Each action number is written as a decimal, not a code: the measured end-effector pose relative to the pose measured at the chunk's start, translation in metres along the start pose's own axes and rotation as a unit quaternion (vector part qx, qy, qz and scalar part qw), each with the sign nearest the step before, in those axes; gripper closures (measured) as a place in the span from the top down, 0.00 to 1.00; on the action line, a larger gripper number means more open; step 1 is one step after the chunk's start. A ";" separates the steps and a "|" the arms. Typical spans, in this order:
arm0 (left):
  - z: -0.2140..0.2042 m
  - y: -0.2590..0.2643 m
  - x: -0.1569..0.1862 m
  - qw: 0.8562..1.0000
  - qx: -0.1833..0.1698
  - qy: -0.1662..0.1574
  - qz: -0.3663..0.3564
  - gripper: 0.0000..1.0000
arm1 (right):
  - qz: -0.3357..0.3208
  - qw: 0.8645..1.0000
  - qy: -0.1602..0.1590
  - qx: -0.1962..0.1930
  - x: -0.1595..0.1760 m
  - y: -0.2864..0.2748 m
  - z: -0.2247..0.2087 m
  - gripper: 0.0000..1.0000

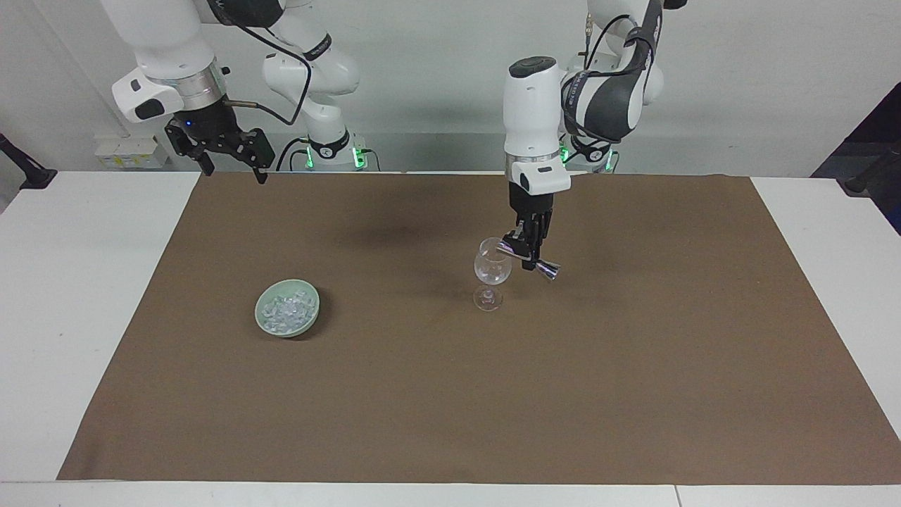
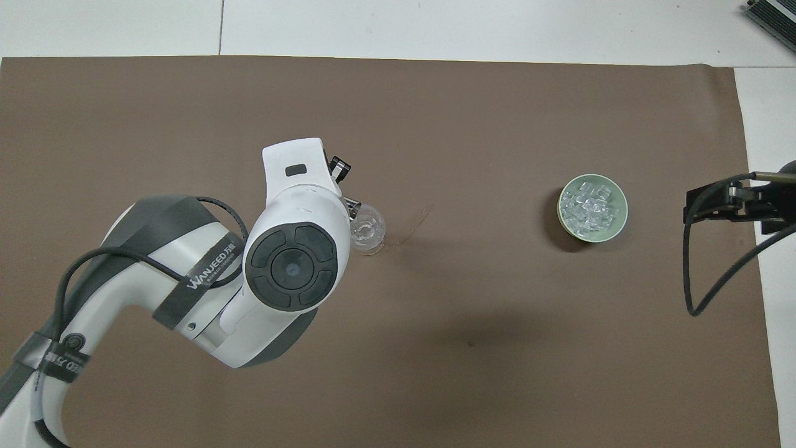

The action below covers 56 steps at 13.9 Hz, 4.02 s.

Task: Pour wine and add ice with both arms
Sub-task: 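Tilt the shot cup over the clear cup with the left gripper, then hold the tilted shot cup over the clear cup with the left gripper, then turn the shot cup upright and carry it back with the left gripper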

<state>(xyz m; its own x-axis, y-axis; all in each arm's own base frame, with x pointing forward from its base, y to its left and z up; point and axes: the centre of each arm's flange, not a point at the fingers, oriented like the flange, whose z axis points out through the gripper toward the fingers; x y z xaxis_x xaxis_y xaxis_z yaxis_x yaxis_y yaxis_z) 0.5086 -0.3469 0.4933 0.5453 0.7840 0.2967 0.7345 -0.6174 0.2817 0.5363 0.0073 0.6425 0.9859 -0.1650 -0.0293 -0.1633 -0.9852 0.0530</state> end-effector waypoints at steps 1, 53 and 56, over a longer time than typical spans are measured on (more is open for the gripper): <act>0.000 0.000 -0.001 1.000 0.000 0.003 0.004 0.22 | 0.000 1.000 0.000 0.000 0.000 0.000 0.000 1.00; 0.016 -0.022 0.125 0.946 0.016 -0.263 -0.189 0.22 | 0.000 1.000 0.000 0.000 0.000 0.000 0.000 1.00; 0.027 -0.042 0.174 0.904 0.010 -0.337 -0.263 0.22 | 0.000 1.000 0.000 0.000 0.000 0.000 0.000 1.00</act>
<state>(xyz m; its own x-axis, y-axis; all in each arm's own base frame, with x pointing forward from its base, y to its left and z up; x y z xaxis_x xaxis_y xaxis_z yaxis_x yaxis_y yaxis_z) 0.5835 -0.1832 0.5082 0.2357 0.8345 -0.4981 0.9671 -0.1512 0.2044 0.5363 0.0073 0.6425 0.9859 -0.1650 -0.0293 -0.1633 -0.9852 0.0530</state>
